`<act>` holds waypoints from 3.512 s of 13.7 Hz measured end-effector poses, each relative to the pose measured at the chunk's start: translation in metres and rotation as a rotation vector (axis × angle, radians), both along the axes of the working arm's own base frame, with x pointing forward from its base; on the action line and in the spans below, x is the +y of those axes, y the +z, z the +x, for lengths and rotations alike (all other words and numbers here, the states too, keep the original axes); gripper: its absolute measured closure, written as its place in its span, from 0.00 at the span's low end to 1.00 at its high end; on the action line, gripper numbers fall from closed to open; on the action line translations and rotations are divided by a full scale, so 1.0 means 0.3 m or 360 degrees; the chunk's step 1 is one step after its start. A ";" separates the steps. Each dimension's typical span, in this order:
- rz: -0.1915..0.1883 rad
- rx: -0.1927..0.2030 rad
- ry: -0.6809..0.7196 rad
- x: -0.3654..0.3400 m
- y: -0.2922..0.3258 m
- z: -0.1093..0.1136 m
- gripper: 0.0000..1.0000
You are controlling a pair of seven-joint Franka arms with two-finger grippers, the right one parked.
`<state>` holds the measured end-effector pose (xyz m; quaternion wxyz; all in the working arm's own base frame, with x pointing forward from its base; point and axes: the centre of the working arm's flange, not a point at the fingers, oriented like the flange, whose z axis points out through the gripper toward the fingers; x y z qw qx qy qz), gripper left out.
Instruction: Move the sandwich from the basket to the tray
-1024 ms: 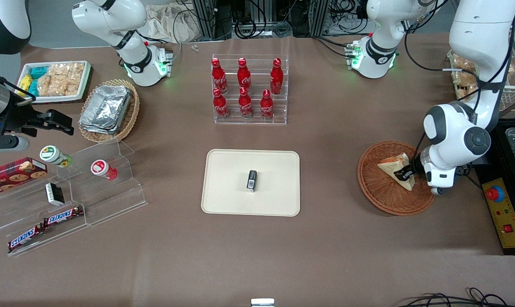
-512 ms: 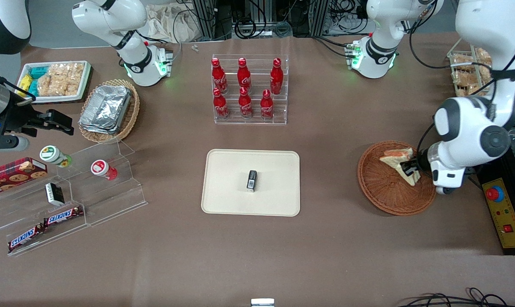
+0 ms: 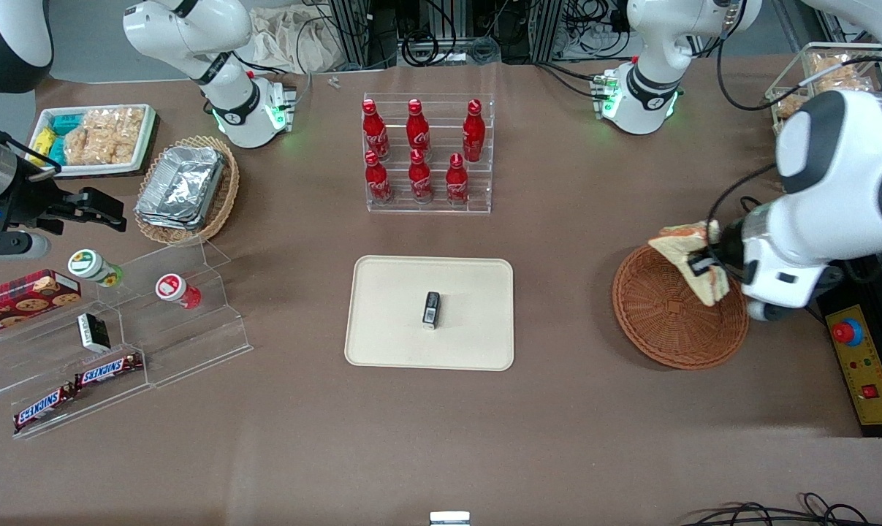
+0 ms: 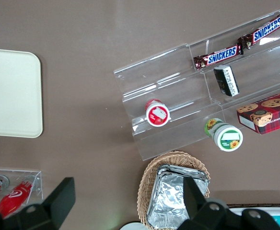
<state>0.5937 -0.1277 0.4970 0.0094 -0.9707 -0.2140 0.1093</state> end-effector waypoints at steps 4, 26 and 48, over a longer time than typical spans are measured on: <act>-0.0023 -0.0067 -0.0307 -0.428 -0.090 -0.068 0.78; -0.0119 -0.0240 -0.0590 -0.939 -0.887 -0.084 0.03; 0.0081 -0.0172 -0.0390 0.198 0.115 0.064 0.00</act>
